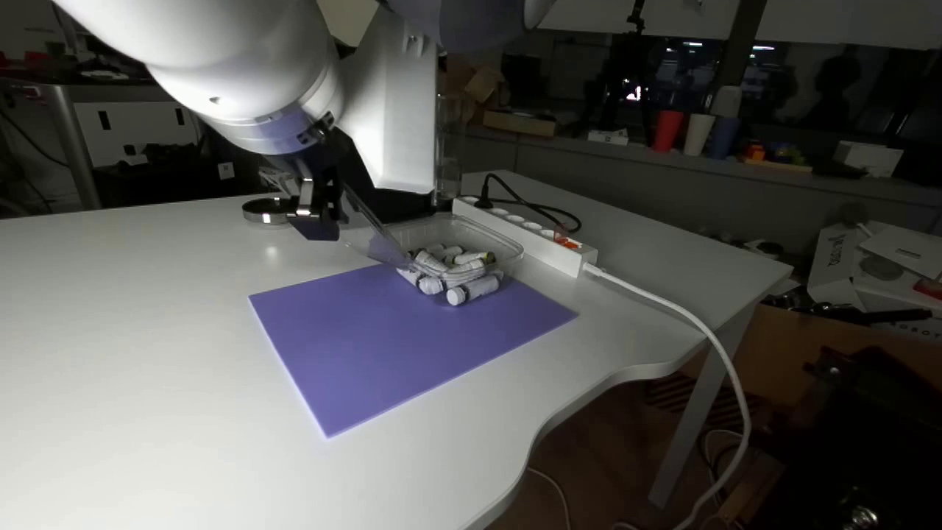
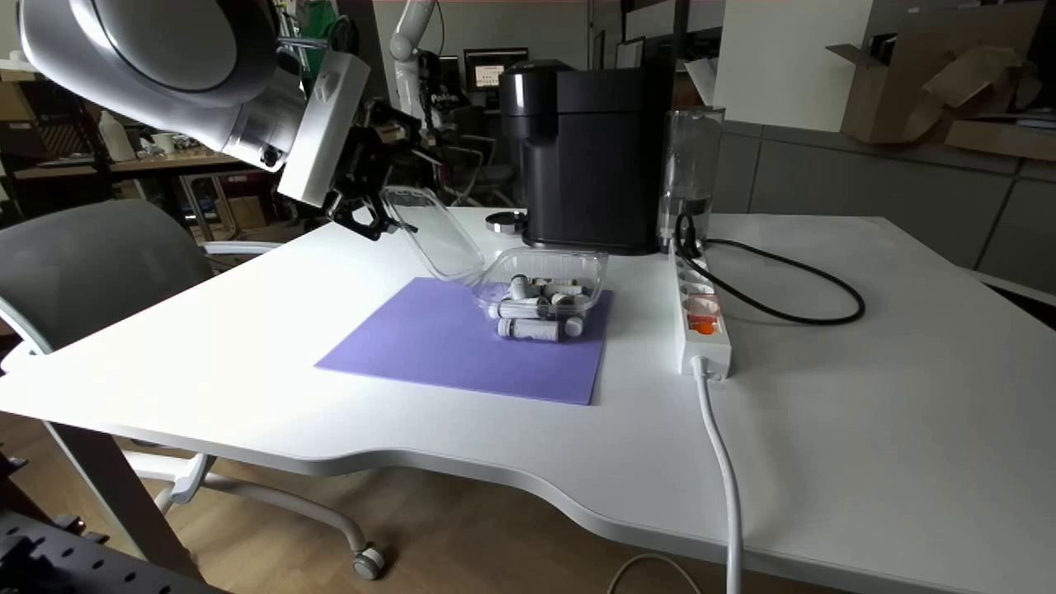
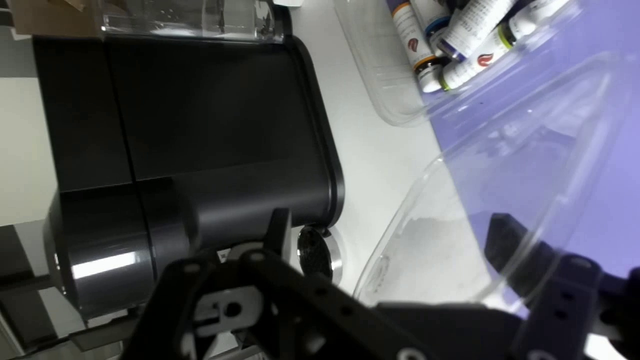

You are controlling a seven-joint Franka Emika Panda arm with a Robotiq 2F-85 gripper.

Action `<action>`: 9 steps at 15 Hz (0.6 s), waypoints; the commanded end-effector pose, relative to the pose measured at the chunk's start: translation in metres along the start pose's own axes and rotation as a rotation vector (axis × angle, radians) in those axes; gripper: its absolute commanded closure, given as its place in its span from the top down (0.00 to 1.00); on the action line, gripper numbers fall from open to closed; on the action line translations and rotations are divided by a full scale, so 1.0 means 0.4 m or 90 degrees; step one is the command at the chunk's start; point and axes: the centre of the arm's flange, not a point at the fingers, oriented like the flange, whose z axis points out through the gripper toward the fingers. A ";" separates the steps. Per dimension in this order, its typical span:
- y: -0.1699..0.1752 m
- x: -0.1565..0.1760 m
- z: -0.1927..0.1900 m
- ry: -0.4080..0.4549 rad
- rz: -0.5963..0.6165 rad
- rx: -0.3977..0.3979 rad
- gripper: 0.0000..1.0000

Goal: Close the lid of the clear bowl

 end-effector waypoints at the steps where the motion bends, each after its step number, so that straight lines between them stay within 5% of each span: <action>1: 0.038 -0.016 -0.032 -0.019 0.041 -0.055 1.00; 5: 0.070 -0.041 -0.034 -0.051 0.064 -0.096 1.00; 9: 0.096 -0.091 -0.009 -0.095 0.108 -0.080 1.00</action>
